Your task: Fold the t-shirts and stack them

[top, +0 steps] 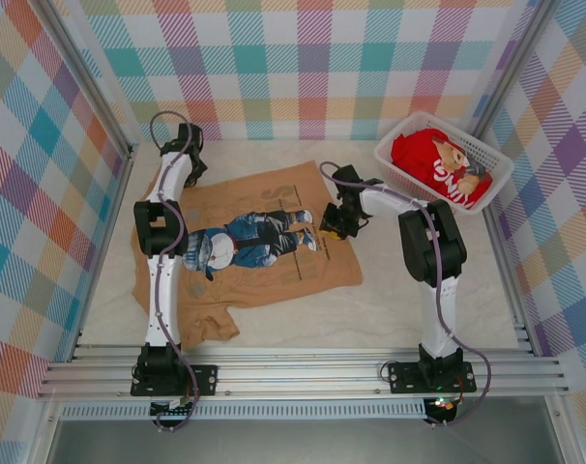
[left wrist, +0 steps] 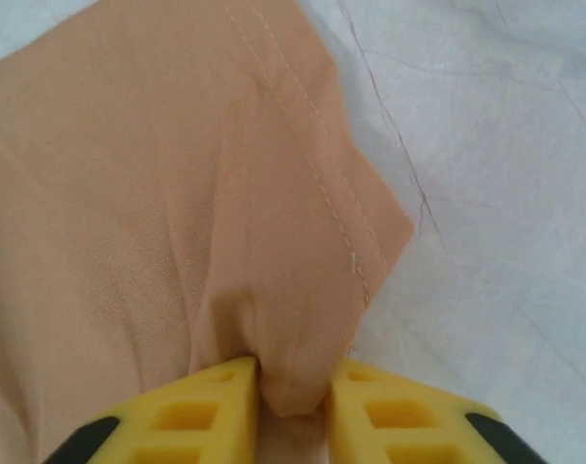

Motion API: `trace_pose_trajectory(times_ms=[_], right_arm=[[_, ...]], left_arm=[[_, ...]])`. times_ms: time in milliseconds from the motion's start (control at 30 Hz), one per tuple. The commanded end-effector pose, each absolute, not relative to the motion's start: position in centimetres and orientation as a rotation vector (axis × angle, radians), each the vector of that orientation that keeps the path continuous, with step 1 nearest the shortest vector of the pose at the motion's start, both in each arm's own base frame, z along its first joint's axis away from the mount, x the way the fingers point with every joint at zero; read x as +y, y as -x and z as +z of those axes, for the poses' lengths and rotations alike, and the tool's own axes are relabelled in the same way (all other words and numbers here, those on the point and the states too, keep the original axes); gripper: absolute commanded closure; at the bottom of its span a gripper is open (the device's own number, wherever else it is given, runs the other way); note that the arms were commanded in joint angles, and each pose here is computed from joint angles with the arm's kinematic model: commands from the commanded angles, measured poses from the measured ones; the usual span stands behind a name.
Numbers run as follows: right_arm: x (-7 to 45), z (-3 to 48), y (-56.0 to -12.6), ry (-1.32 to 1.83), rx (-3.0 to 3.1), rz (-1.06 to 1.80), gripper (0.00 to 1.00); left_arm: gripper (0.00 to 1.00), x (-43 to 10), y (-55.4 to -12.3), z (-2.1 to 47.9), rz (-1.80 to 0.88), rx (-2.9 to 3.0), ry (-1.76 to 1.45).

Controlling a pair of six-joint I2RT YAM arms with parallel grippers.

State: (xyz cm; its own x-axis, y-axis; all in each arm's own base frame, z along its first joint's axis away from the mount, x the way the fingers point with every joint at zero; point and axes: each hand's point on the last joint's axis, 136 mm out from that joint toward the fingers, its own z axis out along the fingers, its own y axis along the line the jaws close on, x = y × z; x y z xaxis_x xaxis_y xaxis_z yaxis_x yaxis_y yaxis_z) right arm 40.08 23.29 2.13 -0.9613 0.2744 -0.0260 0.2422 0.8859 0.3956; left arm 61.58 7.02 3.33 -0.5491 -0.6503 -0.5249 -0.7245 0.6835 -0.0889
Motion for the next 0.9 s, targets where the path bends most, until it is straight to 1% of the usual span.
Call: trace_pose_trajectory(times_ms=[0, 33, 100, 267, 367, 467, 600, 667, 700, 733, 767, 800, 833, 867], right_arm=[[22.0, 0.9, -38.3, -0.471, 3.042, 0.526, 0.74], [22.1, 0.9, -38.3, -0.472, 3.042, 0.529, 0.74], [22.1, 0.9, -38.3, -0.474, 3.041, 0.533, 0.74], [22.1, 0.8, -38.3, -0.483, 3.04, 0.531, 0.75], [22.1, 0.7, -38.4, -0.484, 3.04, 0.533, 0.76], [22.2, 0.7, -38.2, -0.485, 3.045, 0.534, 0.76], [22.1, 0.5, -38.1, -0.488, 3.052, 0.534, 0.76], [22.1, 0.6, -38.0, -0.489, 3.054, 0.535, 0.76], [22.2, 0.6, -38.0, -0.491, 3.055, 0.537, 0.76], [22.2, 0.6, -38.0, -0.49, 3.055, 0.54, 0.76], [22.2, 0.7, -38.1, -0.488, 3.052, 0.544, 0.75], [22.2, 0.9, -38.1, -0.487, 3.052, 0.545, 0.74], [22.2, 1.0, -38.1, -0.486, 3.049, 0.546, 0.74], [22.3, 1.1, -38.1, -0.482, 3.047, 0.546, 0.74]], left_arm=[[0.96, 7.7, -60.6, 3.5, 0.198, 2.402, 1.073], [1.0, 7.6, -60.7, 4.2, 0.185, 2.393, 1.072], [1.0, 7.2, -60.9, 5.8, 0.148, 2.369, 1.064], [1.0, 5.0, -61.6, 11.6, 0.009, 2.255, 0.964], [1.0, 4.1, -61.4, 13.4, -0.066, 2.188, 0.925], [1.0, 3.8, -60.6, 13.4, -0.092, 2.177, 0.91], [1.0, 2.5, -59.8, 12.8, -0.199, 2.166, 0.879], [1.0, 3.0, -58.8, 11.8, -0.168, 2.184, 0.912], [0.92, 3.9, -58.0, 11.2, -0.126, 2.196, 0.958], [0.67, 4.4, -57.5, 10.6, -0.116, 2.213, 0.995], [0.33, 5.1, -56.9, 10.2, -0.105, 2.227, 1.042], [0.18, 6.1, -56.2, 10.1, -0.05, 2.232, 1.087], [0.14, 6.8, -55.7, 10.6, -0.004, 2.226, 1.105], [0.14, 7.4, -55.4, 11.3, 0.017, 2.214, 1.112]])
